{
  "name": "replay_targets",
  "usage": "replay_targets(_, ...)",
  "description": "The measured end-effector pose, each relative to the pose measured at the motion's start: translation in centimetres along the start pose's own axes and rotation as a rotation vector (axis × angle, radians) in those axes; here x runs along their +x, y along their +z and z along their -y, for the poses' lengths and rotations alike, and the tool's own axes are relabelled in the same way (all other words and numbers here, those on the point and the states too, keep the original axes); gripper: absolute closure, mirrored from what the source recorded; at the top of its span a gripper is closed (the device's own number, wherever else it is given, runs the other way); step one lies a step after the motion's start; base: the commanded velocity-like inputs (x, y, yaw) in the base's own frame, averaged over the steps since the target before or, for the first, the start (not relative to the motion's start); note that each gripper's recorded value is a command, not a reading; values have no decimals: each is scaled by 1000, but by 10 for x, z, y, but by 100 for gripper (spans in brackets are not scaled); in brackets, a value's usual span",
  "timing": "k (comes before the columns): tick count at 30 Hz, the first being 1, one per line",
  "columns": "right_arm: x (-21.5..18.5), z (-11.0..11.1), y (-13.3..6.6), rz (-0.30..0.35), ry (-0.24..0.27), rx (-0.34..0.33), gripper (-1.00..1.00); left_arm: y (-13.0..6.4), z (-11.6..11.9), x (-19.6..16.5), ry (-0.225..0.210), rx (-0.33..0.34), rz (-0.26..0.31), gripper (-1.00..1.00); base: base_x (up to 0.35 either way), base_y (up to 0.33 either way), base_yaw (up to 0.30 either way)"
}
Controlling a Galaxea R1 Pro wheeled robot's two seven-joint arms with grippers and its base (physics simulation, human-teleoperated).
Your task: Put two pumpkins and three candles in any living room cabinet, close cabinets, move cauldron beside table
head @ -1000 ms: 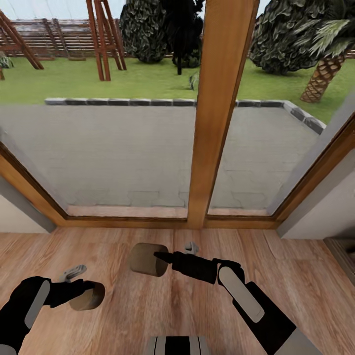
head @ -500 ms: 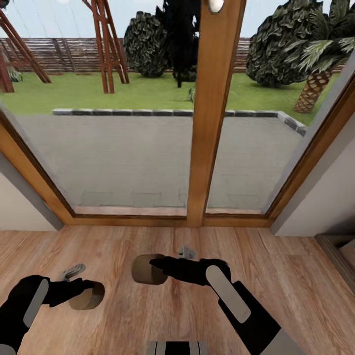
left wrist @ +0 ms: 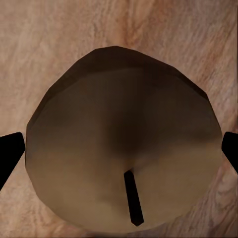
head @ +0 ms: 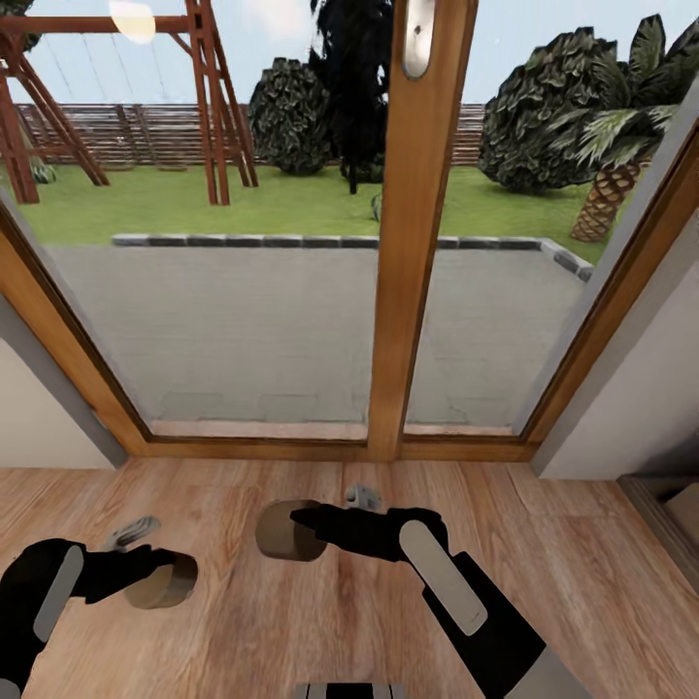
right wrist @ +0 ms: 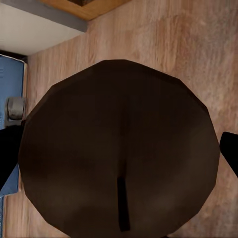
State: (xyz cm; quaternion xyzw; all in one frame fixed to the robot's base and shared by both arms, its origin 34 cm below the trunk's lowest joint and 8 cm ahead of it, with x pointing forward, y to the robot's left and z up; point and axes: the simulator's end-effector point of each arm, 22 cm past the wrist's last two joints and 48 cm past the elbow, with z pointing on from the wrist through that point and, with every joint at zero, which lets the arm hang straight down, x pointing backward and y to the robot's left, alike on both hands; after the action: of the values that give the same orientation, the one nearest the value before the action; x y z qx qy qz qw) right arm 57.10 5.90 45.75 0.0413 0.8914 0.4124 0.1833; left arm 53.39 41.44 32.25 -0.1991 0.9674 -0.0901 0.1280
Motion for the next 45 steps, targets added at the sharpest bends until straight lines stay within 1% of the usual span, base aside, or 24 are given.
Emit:
replay_targets(4, -12, -18, -9, 22, -10, -23, 100, -12, -5, -8, -19, -5, 10, 100, 0, 0, -32)
replay_targets(9, -21, -33, -17, 29, -23, -34, 100, -22, -3, -14, -24, -6, 13, 100, -14, 0, -222)
replay_targets(19, -34, -50, -29, 31, -22, -39, 100, -42, 4, -24, -24, -6, 13, 100, -212, 0, -213)
replay_targets(36, -50, -78, -47, 23, -27, -36, 100, -75, 15, -40, -24, -7, 12, 100, -15, 0, -235)
replay_targets(45, -59, -92, -56, 22, -27, -36, 100, -92, 21, -48, -24, -8, 12, 100, -186, 0, -227)
